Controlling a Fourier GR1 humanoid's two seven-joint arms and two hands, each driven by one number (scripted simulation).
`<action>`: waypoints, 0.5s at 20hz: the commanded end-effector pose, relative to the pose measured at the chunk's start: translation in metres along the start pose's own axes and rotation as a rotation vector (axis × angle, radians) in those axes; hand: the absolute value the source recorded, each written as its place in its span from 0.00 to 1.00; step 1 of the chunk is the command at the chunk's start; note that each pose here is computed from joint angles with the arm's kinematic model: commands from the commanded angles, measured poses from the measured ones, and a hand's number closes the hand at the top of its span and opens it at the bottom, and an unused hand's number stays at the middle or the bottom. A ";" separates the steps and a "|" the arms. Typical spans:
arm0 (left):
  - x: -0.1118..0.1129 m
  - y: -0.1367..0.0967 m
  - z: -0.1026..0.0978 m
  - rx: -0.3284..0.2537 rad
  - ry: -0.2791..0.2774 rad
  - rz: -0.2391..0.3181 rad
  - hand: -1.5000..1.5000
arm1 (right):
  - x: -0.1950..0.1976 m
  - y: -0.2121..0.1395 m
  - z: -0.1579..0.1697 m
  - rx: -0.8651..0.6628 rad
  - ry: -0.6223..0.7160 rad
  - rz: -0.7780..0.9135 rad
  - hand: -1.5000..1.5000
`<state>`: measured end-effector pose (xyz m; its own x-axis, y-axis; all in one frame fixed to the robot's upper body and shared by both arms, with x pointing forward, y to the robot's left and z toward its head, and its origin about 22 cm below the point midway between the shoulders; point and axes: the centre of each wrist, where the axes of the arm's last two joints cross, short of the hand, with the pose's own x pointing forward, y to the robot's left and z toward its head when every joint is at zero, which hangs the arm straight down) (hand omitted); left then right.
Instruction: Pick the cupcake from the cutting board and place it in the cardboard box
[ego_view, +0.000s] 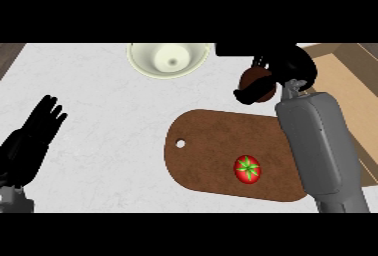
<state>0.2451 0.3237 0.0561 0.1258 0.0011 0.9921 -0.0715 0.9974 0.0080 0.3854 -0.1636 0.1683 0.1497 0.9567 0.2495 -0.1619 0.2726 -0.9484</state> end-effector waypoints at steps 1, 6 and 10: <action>-0.011 0.005 0.004 0.001 0.005 0.014 0.50 | 0.021 -0.058 0.027 -0.190 -0.017 -0.032 1.00; -0.004 0.003 0.007 0.008 0.014 -0.001 0.50 | 0.025 -0.098 0.059 -0.391 0.077 -0.069 1.00; 0.003 -0.006 -0.002 -0.011 0.013 -0.011 0.50 | 0.030 -0.139 0.069 -0.469 0.183 -0.094 1.00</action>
<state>0.2444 0.3221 0.0535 0.1342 -0.0053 0.9909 -0.0719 0.9973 0.0150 0.3553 -0.1611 0.2910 0.2472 0.9200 0.3043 0.2128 0.2548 -0.9433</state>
